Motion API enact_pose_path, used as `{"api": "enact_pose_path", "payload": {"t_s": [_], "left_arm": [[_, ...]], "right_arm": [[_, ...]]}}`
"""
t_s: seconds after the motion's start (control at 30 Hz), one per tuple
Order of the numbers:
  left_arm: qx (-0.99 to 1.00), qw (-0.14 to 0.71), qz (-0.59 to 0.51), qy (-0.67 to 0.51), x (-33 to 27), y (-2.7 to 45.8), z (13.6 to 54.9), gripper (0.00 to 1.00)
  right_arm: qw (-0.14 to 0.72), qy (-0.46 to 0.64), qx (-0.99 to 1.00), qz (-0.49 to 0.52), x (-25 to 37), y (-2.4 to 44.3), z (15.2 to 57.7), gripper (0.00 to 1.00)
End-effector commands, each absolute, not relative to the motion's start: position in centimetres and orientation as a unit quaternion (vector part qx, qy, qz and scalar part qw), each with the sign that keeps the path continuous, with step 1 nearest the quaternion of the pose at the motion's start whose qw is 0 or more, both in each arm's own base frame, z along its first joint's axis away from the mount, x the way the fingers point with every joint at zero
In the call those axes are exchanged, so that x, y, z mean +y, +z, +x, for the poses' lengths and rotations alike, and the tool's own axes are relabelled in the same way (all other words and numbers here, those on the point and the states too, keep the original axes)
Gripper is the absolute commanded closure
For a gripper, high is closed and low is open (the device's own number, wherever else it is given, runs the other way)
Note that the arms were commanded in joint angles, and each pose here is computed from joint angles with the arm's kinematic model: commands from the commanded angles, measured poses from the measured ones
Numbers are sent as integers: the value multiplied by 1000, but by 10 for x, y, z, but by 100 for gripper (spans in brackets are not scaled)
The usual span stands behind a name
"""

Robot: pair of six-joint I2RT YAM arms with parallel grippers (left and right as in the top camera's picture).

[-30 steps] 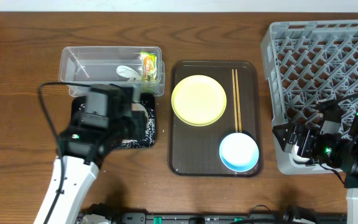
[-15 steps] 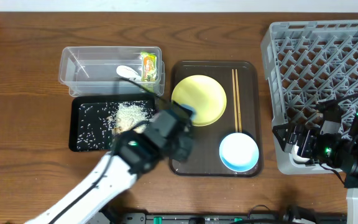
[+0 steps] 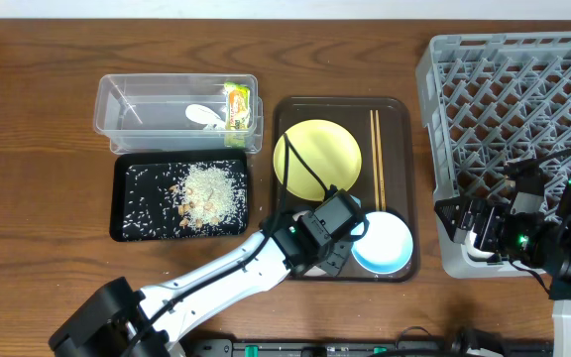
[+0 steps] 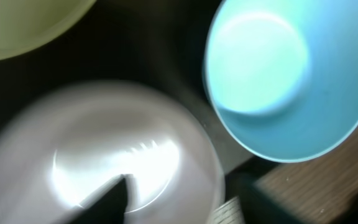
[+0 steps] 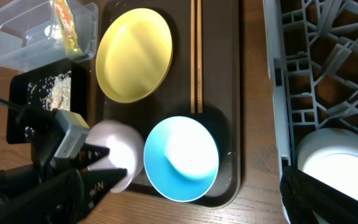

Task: Sort waste into correct bins and load items into the dishwasher rack
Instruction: 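Return the empty pink bowl to the brown tray with the left gripper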

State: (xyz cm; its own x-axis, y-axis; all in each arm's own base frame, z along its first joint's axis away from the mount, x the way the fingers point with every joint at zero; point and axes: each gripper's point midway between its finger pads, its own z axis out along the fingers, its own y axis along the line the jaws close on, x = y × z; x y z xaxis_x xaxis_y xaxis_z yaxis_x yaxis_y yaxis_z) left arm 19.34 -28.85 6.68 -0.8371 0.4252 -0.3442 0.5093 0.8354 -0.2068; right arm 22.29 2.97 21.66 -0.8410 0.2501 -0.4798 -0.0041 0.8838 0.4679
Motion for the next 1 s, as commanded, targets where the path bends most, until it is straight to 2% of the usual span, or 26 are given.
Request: {"api": "enact_pose_path", "payload": {"t_s": [0.0,0.23,0.47,0.57,0.9,0.97], "left_arm": [[945,172,232,-153,-293,85,204,23],[922,242,222,-207,-310,146,219,17],[887,359,210,-202,-289,211,238,16],[875,408,173,-195,-270,237,255,15],[858,483,68,-158,-181,282,302,13],[850,502,75,-142,-164,291,305,8]], "right_arm": [[285,232,928,57,30,223,224,1],[284,232,929,57,29,223,225,1],[282,233,929,58,29,222,225,1],[282,233,929,58,29,222,225,1],[282,233,929,58,29,222,225,1],[282,233,929,58,29,222,225,1]]}}
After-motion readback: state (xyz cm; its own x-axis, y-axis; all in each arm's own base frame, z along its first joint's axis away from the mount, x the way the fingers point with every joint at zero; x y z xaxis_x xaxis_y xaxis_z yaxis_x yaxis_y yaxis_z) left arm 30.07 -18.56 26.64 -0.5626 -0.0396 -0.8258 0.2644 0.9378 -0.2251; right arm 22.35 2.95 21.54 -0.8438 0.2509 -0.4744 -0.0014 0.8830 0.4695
